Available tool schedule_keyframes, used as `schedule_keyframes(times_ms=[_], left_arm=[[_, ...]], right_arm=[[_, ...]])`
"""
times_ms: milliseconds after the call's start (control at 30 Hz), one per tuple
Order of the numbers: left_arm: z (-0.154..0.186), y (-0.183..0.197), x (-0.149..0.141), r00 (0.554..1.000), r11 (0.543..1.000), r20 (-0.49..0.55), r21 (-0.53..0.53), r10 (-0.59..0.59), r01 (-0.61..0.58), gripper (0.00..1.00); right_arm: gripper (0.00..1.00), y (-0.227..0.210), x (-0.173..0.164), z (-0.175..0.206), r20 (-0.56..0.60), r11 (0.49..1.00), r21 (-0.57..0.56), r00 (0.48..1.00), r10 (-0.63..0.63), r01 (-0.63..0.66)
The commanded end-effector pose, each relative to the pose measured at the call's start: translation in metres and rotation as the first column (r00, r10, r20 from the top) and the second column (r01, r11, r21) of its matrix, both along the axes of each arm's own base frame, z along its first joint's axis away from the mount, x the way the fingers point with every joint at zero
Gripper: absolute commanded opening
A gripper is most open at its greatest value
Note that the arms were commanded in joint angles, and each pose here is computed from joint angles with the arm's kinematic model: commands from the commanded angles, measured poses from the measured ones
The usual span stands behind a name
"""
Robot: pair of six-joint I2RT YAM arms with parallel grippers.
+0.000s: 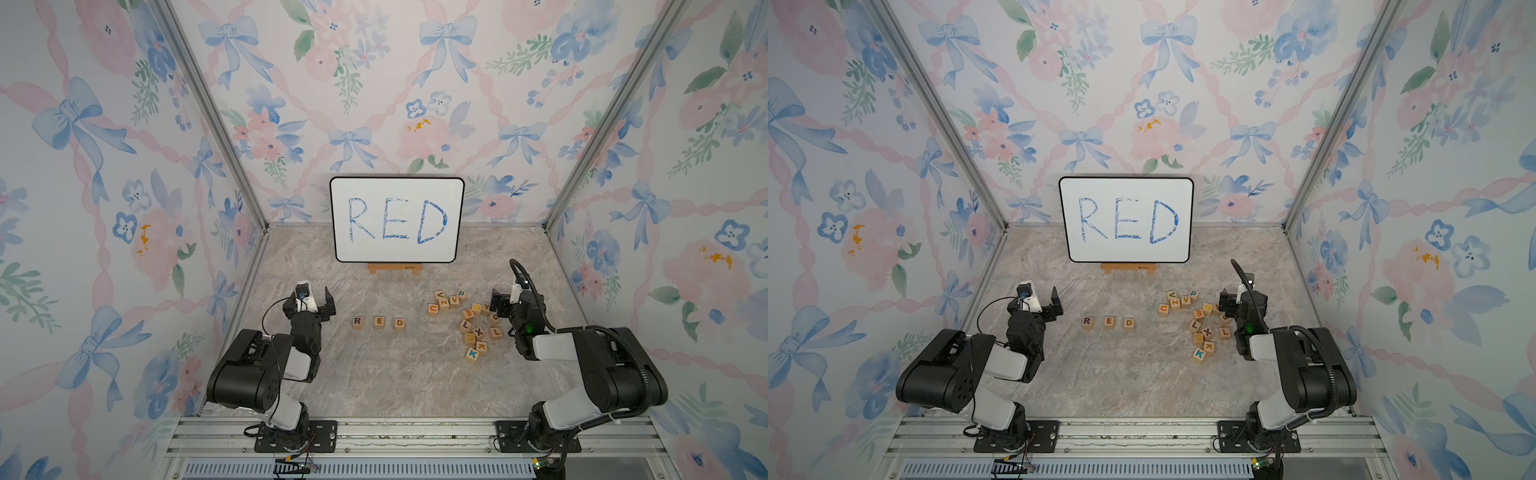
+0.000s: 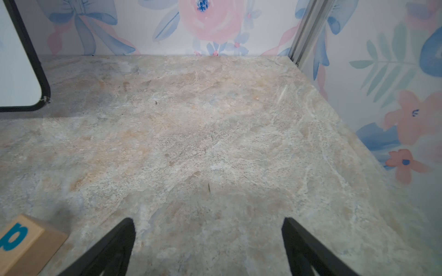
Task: Assemble the uppercase word "red" with letter blocks
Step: Reset both arms
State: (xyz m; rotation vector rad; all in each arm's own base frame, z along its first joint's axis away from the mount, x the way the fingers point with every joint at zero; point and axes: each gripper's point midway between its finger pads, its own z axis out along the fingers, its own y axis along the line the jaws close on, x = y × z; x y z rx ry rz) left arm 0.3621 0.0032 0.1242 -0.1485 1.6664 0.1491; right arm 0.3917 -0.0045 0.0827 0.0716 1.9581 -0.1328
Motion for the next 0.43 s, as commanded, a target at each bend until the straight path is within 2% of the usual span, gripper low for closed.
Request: schedule_keyframes(times_ms=[0, 133, 233, 400], left_arm=[[0.007, 0.001, -0.001, 1.0, 1.0, 0.029, 0.026, 0.008, -0.009, 0.98], [0.005, 0.0, 0.002, 1.0, 1.0, 0.019, 0.024, -0.008, 0.008, 0.98], [0.005, -0.01, 0.005, 0.998, 0.997, 0.011, 0.043, -0.07, 0.069, 0.98], [0.005, -0.01, 0.003, 0.998, 0.997, 0.012, 0.038, -0.069, 0.069, 0.98]], right_arm=[[0.97, -0.001, 0.005, 0.016, 0.066, 1.0, -0.013, 0.998, -0.008, 0.009], [0.97, -0.001, 0.005, 0.016, 0.065, 1.0, -0.012, 0.998, -0.01, 0.011], [0.97, -0.001, 0.005, 0.016, 0.064, 1.0, -0.013, 0.998, -0.009, 0.01], [0.97, -0.001, 0.005, 0.015, 0.062, 1.0, -0.003, 0.998, -0.003, 0.003]])
